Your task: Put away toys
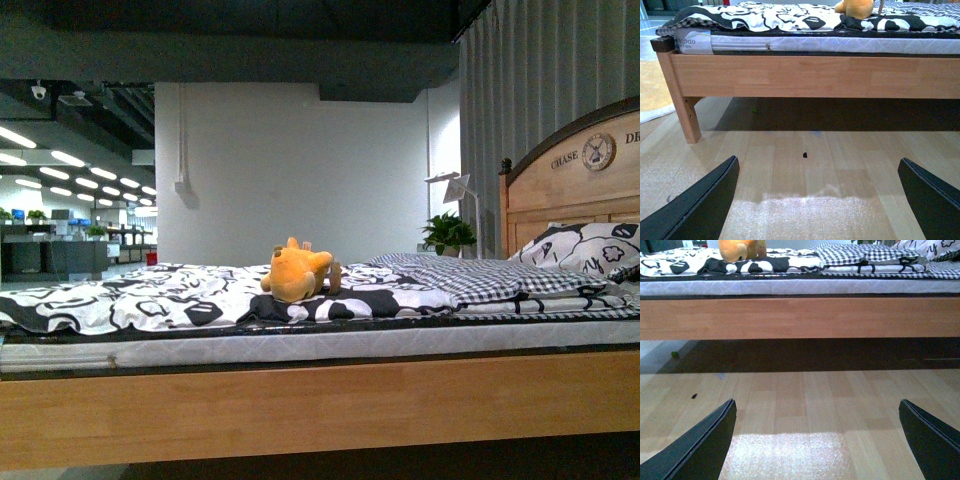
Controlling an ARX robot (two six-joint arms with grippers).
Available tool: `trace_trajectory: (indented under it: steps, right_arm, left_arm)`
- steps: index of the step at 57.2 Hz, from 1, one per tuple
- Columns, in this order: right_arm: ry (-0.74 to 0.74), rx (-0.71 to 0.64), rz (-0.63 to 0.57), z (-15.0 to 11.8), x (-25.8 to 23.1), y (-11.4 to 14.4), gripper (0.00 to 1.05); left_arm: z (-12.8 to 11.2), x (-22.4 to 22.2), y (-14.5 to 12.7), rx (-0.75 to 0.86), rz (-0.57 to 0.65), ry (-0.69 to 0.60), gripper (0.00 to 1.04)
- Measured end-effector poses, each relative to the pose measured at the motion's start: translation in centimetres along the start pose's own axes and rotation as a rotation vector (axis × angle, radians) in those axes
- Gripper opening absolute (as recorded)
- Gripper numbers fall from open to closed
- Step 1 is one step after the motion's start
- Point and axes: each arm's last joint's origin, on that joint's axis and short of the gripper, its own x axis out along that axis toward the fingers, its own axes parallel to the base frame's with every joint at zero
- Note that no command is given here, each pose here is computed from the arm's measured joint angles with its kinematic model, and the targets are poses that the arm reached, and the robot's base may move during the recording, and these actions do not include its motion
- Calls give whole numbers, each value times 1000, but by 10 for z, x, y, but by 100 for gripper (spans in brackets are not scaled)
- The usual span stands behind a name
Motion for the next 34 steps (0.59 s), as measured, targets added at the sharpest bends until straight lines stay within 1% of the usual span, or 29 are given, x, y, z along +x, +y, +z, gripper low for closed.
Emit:
trace_trajectory:
  steps: [34]
  right_arm:
    - [0,0,0,0,0,0,98]
  left_arm:
    - [0,0,0,0,0,0,98]
